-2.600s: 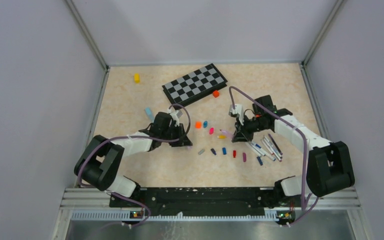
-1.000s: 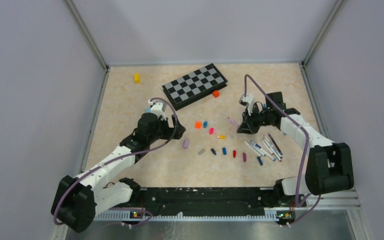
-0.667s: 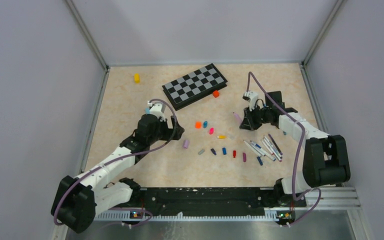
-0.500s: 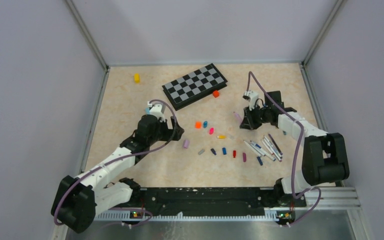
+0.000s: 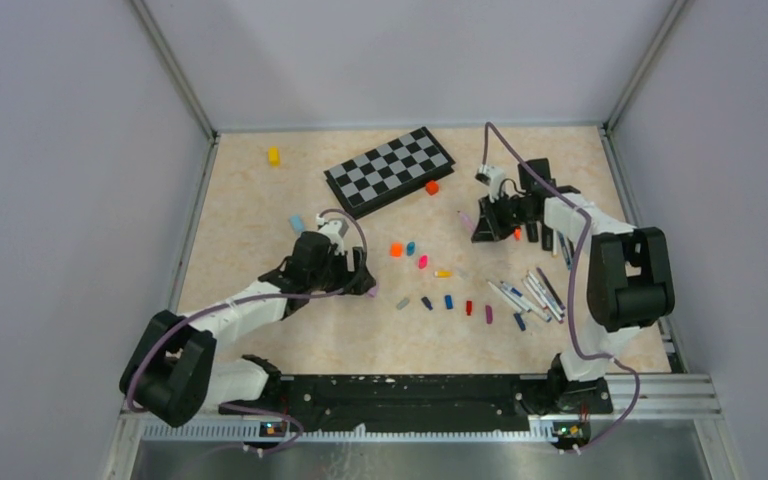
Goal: Open the pen caps
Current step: Place the pen at the center of the board.
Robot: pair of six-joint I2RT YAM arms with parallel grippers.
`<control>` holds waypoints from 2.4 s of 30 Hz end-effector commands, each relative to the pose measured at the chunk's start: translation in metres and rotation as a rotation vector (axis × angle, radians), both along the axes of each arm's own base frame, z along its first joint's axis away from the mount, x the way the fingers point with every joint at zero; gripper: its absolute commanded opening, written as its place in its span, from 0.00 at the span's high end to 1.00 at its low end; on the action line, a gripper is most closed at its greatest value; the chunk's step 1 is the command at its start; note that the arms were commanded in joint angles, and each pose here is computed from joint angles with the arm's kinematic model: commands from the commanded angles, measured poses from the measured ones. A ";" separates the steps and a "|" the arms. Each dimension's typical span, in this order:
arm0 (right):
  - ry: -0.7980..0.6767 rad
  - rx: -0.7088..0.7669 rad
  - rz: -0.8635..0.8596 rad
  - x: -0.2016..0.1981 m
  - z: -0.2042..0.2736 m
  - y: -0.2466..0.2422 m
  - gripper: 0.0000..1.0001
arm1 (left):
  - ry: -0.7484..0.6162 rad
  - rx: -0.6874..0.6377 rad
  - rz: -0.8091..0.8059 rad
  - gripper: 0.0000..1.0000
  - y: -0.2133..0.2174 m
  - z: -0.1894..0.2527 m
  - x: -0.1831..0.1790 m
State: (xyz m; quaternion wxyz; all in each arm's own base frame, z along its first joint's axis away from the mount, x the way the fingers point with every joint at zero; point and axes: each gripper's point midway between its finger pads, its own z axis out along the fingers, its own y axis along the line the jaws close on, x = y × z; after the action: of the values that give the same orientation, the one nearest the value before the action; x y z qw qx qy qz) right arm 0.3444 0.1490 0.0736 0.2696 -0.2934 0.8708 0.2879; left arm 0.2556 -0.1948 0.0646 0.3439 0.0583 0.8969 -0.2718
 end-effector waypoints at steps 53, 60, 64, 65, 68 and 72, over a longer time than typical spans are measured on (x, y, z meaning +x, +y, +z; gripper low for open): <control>-0.209 -0.334 0.428 0.090 -0.014 0.162 0.62 | 0.118 0.295 0.138 0.48 0.037 -0.032 0.030; -0.293 -0.284 0.384 0.085 0.054 0.156 0.52 | 0.047 0.285 0.171 0.36 0.044 -0.004 0.041; -0.307 -0.220 0.378 0.068 0.088 0.136 0.48 | -0.008 0.266 0.225 0.32 0.057 0.015 0.052; -0.309 -0.189 0.384 0.060 0.095 0.130 0.47 | -0.023 0.257 0.240 0.29 0.060 0.019 0.055; -0.293 -0.091 0.413 0.026 0.105 0.109 0.47 | -0.061 0.210 0.305 0.15 0.072 0.030 0.070; -0.298 0.006 0.416 -0.016 0.105 0.086 0.47 | -0.068 0.140 0.418 0.09 0.092 0.036 0.093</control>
State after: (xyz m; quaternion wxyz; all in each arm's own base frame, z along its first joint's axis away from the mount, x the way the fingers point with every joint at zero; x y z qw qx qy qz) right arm 0.3655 0.2457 0.1680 0.3087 -0.5067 0.7705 0.2329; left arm 0.3179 -0.1158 0.0775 0.3712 -0.0424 0.9211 -0.1099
